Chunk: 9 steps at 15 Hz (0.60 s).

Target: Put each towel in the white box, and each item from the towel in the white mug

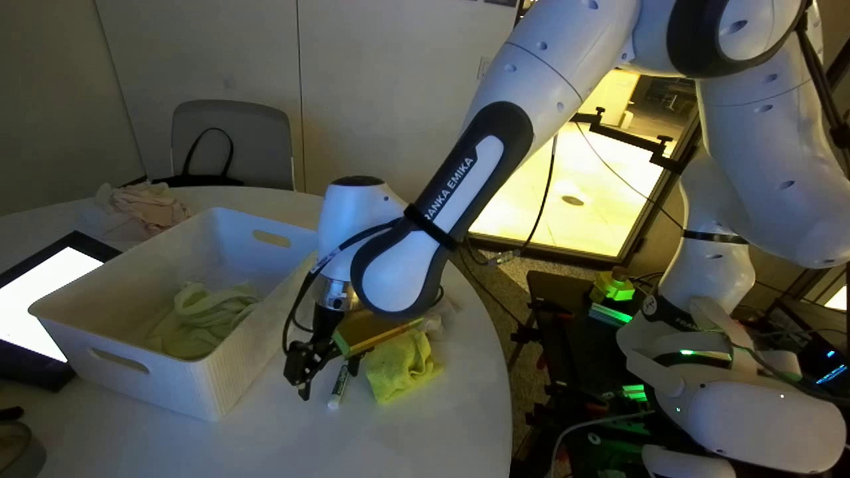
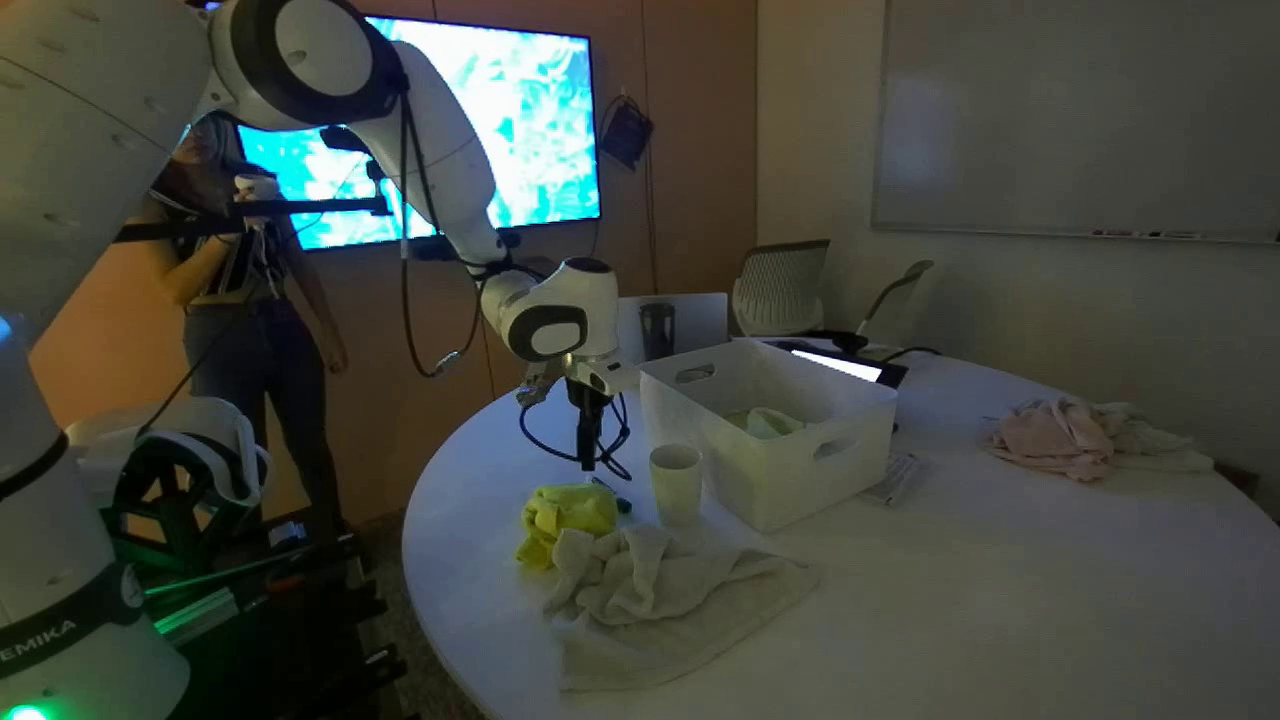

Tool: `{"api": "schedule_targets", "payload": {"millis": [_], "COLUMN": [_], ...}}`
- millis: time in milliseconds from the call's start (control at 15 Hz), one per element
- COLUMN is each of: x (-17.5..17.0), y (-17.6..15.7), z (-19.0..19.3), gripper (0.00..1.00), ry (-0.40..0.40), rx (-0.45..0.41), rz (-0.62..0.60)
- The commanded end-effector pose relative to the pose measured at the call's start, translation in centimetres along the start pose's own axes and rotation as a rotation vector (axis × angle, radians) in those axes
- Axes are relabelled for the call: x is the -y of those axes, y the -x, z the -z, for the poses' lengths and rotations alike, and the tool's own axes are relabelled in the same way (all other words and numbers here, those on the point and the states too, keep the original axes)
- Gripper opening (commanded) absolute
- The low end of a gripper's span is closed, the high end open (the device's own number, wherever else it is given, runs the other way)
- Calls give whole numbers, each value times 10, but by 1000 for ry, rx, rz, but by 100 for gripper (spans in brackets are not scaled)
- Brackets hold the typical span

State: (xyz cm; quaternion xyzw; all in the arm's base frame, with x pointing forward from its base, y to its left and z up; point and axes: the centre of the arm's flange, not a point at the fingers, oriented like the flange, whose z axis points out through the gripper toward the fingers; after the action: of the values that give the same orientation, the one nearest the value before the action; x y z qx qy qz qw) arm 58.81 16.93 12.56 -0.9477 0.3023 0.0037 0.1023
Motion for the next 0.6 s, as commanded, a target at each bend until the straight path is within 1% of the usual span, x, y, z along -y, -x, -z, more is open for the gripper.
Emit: {"api": "schedule_targets", "payload": {"millis": [0,333,533], "x": [9,8,7], "y": [-1,0,-6], "z": [-13,-10,-15], "gripper": [100,100,100], "ry": [6,32,65], "rx": [-65,-117,-135], "rz": [-96,-151,-194]}}
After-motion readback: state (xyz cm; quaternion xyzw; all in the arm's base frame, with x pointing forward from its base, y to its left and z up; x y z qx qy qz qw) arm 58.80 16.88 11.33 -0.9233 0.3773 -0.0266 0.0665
